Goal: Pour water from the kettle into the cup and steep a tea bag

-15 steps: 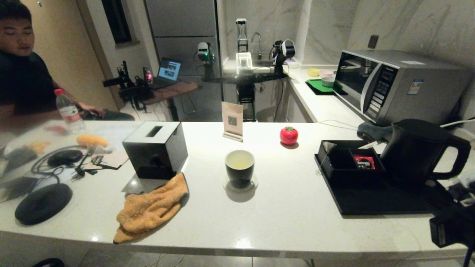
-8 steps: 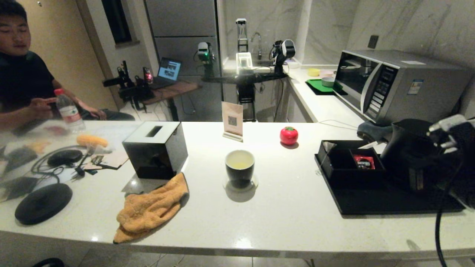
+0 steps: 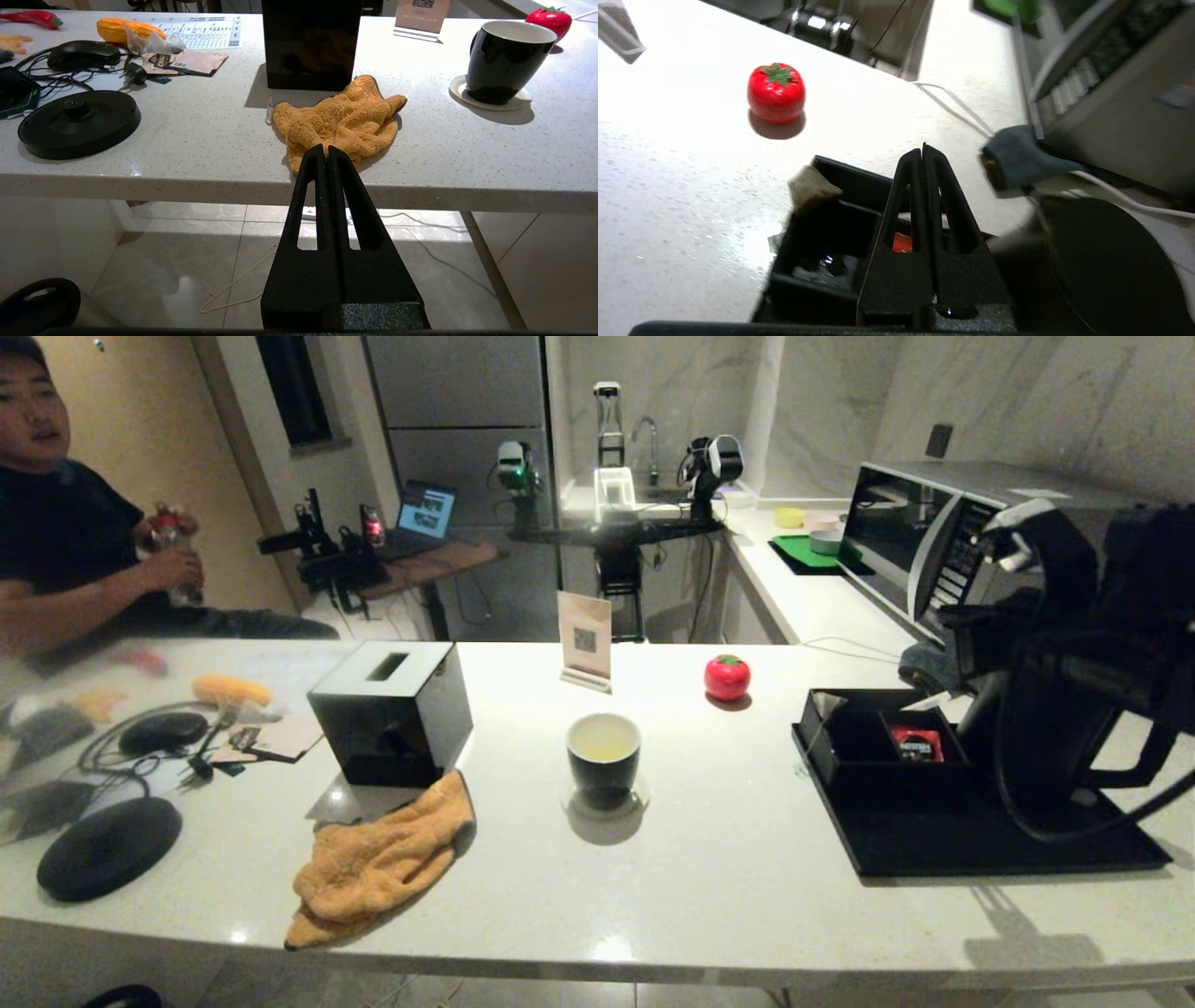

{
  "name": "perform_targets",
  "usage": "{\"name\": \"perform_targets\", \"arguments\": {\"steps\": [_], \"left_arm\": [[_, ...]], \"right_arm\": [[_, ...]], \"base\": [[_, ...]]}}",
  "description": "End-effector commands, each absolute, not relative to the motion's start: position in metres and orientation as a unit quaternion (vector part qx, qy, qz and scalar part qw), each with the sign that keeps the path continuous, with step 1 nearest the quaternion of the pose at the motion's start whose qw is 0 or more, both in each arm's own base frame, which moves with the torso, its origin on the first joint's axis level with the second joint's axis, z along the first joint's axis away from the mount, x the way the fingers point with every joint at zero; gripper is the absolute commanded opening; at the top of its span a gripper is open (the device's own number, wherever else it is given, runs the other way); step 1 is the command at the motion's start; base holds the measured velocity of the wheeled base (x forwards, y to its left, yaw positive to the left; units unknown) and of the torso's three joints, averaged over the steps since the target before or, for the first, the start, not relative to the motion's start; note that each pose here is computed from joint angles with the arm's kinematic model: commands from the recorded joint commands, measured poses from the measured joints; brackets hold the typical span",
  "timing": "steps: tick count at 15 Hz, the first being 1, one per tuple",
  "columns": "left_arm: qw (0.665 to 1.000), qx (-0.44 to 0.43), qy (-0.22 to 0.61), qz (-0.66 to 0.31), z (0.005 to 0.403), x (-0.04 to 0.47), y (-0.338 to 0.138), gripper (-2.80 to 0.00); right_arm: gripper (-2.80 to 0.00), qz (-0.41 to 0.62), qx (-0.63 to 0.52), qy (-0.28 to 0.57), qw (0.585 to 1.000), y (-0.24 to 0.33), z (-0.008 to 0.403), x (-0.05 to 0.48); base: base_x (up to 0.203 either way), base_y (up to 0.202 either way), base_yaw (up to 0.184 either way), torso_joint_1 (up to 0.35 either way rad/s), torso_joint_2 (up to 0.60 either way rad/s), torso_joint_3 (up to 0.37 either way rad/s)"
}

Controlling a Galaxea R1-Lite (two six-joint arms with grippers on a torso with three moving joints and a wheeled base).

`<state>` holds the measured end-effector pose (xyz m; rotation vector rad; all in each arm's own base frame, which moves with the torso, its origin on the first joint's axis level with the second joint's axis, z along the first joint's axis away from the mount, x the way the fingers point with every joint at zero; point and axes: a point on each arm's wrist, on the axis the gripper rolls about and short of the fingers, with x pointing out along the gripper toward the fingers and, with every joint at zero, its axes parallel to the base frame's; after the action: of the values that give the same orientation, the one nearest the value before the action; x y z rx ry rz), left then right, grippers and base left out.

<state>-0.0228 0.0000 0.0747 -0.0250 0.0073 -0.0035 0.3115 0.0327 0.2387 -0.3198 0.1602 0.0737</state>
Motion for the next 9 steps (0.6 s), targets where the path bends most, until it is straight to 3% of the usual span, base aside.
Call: {"name": "perform_targets", "arguments": {"steps": [1,9], "left_arm": [[1.0,-0.013,0.004,-0.001,0.075,-0.023,0.0,-2.8],[1.0,-0.013,0.004,-0.001,0.075,-0.023,0.0,-2.8]], "right_arm": [[-2.8,0.058,-0.145,0.109,0.982,0.049,0.238,0.34],[-2.8,0.076,-0.096,0.249,0.961,0.072,0.239,0.384]], "base": [[0.0,0.0,0.0,0.0,0.0,0.0],[0.0,0.0,0.0,0.0,0.0,0.0]]}}
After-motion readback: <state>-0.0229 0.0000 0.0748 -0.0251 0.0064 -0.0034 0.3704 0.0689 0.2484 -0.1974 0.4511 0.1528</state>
